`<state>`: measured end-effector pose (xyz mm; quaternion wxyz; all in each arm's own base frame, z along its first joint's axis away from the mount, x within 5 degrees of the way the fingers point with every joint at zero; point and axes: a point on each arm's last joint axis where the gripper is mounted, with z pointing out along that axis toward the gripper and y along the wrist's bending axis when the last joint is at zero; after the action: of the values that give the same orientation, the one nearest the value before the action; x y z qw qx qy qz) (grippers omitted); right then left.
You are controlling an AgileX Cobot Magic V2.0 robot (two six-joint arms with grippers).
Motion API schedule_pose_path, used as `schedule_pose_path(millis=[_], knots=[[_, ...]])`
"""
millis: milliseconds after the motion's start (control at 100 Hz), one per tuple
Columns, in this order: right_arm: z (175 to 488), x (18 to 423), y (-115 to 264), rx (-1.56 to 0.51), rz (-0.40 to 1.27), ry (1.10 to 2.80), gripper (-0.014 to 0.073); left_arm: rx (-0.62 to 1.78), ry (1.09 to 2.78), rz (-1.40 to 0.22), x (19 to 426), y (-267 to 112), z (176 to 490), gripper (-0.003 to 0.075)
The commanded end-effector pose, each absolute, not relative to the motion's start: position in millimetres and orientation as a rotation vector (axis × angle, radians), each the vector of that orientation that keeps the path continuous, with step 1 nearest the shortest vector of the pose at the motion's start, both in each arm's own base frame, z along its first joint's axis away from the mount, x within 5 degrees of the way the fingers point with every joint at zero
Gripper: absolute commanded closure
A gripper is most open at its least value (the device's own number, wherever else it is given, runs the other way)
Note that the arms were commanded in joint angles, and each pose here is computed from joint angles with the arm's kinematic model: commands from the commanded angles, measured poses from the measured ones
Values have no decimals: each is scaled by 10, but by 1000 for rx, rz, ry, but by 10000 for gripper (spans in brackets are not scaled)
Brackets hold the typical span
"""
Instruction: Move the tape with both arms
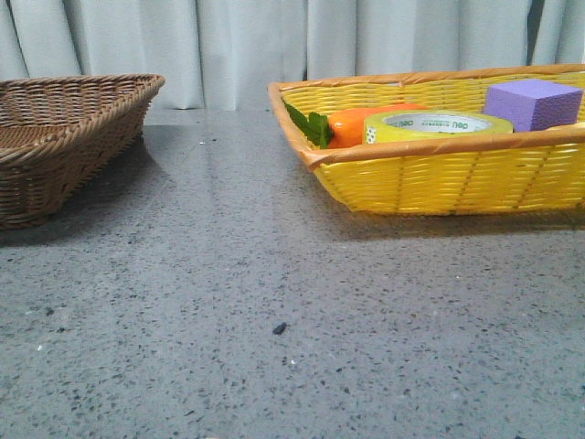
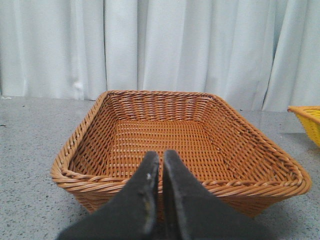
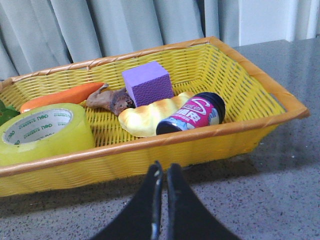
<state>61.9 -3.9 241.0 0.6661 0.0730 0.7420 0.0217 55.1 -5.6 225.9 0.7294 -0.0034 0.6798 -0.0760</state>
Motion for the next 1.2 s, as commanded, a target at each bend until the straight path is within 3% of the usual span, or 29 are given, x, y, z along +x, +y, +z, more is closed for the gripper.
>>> schedule_pose_path(millis=[0, 560, 910, 1190], knots=[[2585, 634, -46, 156, 38, 1587, 662, -23, 1412, -181, 542, -50, 2434, 741], [2617, 625, -44, 157, 38, 1606, 662, -15, 1444, -177, 529, -53, 2487, 741], [3067, 866, -57, 174, 40, 1834, 662, 23, 1587, -129, 698, -69, 2893, 741], [3283, 1098, -59, 189, 81, 1772, 662, 21, 1562, -129, 913, -87, 2967, 741]])
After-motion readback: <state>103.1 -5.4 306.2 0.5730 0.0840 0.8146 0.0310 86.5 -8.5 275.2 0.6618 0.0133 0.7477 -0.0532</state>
